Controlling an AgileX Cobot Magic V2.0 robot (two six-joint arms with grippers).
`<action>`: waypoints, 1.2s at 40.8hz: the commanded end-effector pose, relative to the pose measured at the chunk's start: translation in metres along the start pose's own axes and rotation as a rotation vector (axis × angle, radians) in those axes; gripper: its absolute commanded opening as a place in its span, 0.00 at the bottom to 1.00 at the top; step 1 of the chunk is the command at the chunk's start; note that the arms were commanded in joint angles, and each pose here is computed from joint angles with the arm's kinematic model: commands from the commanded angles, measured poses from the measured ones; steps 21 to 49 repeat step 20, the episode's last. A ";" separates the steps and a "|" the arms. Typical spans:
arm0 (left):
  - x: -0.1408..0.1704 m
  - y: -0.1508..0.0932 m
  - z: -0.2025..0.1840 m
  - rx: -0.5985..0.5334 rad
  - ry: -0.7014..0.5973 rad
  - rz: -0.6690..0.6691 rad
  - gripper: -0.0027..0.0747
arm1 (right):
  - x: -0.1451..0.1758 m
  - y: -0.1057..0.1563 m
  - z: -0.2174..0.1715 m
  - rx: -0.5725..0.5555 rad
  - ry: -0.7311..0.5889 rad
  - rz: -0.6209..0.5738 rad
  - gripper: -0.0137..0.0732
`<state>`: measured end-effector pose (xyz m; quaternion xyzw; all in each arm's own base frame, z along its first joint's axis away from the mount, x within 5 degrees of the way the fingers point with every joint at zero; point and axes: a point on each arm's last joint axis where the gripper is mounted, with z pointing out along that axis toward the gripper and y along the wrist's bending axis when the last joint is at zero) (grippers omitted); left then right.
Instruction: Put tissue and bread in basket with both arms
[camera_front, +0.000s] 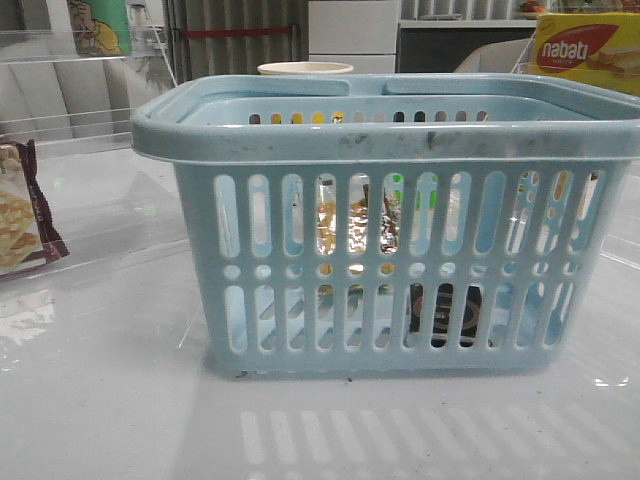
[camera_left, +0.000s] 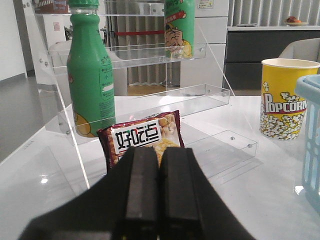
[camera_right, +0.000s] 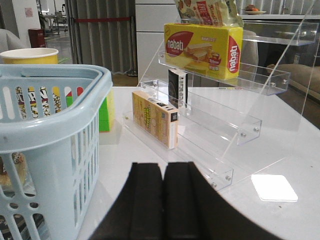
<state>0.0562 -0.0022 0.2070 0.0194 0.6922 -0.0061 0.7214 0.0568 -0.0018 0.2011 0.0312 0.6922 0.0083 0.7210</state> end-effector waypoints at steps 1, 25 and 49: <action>-0.009 0.001 -0.002 -0.008 -0.104 -0.012 0.15 | -0.009 -0.001 -0.002 0.007 -0.108 0.005 0.22; -0.009 0.001 -0.002 -0.008 -0.104 -0.012 0.15 | -0.009 -0.001 -0.002 0.003 -0.107 0.005 0.22; -0.009 0.001 -0.002 -0.008 -0.104 -0.012 0.15 | -0.009 -0.001 -0.002 0.003 -0.107 0.005 0.22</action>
